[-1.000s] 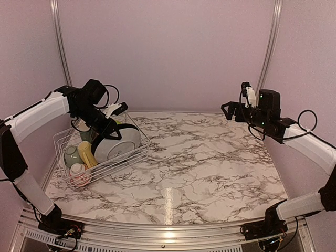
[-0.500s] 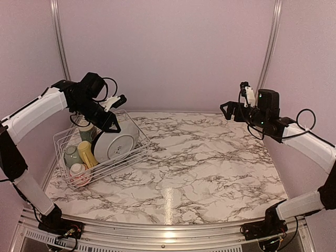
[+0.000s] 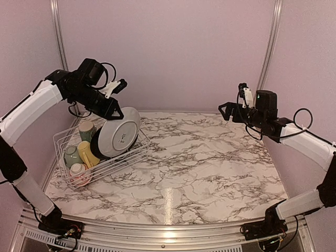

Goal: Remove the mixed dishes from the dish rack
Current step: Pass from the left arm to the right

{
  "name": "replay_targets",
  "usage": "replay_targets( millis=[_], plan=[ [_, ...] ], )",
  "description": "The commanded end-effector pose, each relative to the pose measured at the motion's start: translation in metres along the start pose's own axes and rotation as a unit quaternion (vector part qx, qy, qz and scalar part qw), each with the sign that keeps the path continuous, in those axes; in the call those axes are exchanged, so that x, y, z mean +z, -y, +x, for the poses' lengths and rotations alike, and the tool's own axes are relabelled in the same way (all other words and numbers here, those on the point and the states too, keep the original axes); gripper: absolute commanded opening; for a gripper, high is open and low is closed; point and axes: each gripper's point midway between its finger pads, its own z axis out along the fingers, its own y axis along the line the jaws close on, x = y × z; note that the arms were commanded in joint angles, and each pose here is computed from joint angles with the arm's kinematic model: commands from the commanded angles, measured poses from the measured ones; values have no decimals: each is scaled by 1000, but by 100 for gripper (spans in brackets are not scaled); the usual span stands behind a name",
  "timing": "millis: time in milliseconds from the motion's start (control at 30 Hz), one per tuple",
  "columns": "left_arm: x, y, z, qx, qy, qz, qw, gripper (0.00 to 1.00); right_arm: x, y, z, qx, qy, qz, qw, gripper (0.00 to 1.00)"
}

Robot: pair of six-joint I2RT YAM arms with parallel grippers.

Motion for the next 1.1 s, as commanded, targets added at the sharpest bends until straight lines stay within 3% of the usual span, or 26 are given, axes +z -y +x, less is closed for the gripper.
replay_targets(
  millis=[0,167,400,633,1067],
  plan=[
    [-17,-21,-21,-9,45,-67,997,0,5,-7,3,5,-2,-13,1000,97],
    [-18,-29,-22,-46,50,-88,994,0,7,-9,5,8,-5,-16,1000,97],
    [-37,-35,-42,-159,91,-108,977,0,13,-21,10,12,-14,-26,999,96],
    [-42,-43,-46,-180,104,-132,969,0,17,-33,9,12,-5,-40,999,96],
    [-59,-5,-80,-216,170,-11,961,0,15,-39,12,14,-7,-45,999,95]
  ],
)
